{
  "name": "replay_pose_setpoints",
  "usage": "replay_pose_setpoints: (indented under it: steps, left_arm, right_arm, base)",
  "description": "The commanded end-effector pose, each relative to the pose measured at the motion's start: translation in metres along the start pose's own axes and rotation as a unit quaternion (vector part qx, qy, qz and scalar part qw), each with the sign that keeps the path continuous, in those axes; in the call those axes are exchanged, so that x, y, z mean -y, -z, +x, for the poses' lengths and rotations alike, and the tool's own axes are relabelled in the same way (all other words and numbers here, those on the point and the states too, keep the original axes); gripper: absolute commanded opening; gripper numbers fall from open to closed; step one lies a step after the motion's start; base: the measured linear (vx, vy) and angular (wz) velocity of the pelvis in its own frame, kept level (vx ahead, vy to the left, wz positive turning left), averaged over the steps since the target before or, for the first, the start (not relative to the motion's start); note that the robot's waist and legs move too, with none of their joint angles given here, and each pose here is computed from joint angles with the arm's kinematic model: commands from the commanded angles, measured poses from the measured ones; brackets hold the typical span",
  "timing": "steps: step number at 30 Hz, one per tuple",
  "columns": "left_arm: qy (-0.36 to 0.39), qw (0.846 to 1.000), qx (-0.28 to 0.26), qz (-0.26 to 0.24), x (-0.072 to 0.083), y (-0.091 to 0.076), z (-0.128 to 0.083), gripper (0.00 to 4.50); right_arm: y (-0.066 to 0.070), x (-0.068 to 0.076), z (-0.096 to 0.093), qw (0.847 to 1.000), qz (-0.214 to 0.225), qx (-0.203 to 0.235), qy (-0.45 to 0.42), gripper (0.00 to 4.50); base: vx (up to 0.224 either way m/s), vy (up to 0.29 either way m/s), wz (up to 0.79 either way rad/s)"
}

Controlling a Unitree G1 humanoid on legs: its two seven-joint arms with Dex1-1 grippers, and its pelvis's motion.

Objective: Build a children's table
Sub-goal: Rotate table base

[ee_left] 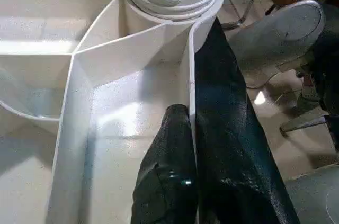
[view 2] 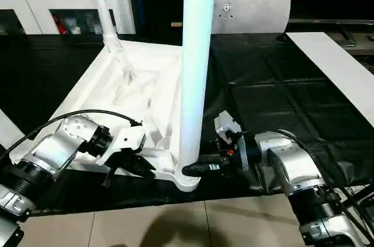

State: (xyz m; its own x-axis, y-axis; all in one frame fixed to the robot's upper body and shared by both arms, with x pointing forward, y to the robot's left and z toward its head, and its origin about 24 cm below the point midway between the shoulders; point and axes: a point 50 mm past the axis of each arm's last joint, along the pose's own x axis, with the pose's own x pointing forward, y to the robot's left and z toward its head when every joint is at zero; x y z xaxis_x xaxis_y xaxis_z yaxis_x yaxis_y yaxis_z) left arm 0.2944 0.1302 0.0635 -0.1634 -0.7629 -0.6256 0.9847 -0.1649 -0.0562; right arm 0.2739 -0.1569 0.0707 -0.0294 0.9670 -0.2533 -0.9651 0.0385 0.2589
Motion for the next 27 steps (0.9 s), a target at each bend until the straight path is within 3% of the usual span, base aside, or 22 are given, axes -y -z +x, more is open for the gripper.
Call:
replay_pose_setpoints:
  steps: [1, 7, 9, 16, 20, 24, 26, 27]
  left_arm:
    - [0.024, 0.999, 0.001, 0.033, -0.001, -0.012, 0.0, 0.0]
    - [0.016, 1.0, 0.005, 0.017, -0.002, -0.01, 0.0, 0.0]
    - [-0.009, 1.0, 0.023, -0.012, -0.006, -0.011, 0.001, 0.0]
    - [-0.139, 0.986, 0.063, -0.067, -0.026, -0.021, 0.006, 0.0]
    - [-0.213, 0.969, 0.079, -0.096, -0.038, -0.03, 0.013, 0.0]
    - [-0.297, 0.94, 0.106, -0.132, -0.052, -0.046, 0.022, 0.0]
    - [-0.316, 0.932, 0.112, -0.136, -0.055, -0.05, 0.024, 0.0]
    - [-0.345, 0.921, 0.115, -0.139, -0.06, -0.057, 0.027, 0.0]
  right_arm:
    - [0.0, -0.001, 0.003, 1.0, 0.005, -0.007, -0.019, 2.15]
    - [0.002, -0.004, 0.004, 1.0, 0.016, -0.004, -0.026, 2.06]
    - [0.0, -0.005, 0.009, 0.999, 0.022, 0.02, -0.012, 2.06]
    - [0.007, 0.006, 0.034, 0.99, 0.033, 0.056, 0.128, 2.04]
    - [0.005, 0.018, 0.054, 0.971, 0.044, 0.077, 0.224, 2.0]
    - [-0.006, 0.035, 0.077, 0.935, 0.081, 0.103, 0.33, 1.97]
    - [-0.008, 0.038, 0.082, 0.927, 0.089, 0.106, 0.349, 1.96]
    - [-0.014, 0.044, 0.089, 0.908, 0.106, 0.117, 0.388, 1.96]
  base:
    - [0.0, 0.0, 0.0]
    - [0.0, 0.0, 0.0]
    - [0.0, 0.0, 0.0]
    - [0.0, 0.0, 0.0]
    - [0.0, 0.0, 0.0]
    - [0.0, 0.0, 0.0]
    - [0.0, 0.0, 0.0]
    - [0.0, 0.0, 0.0]
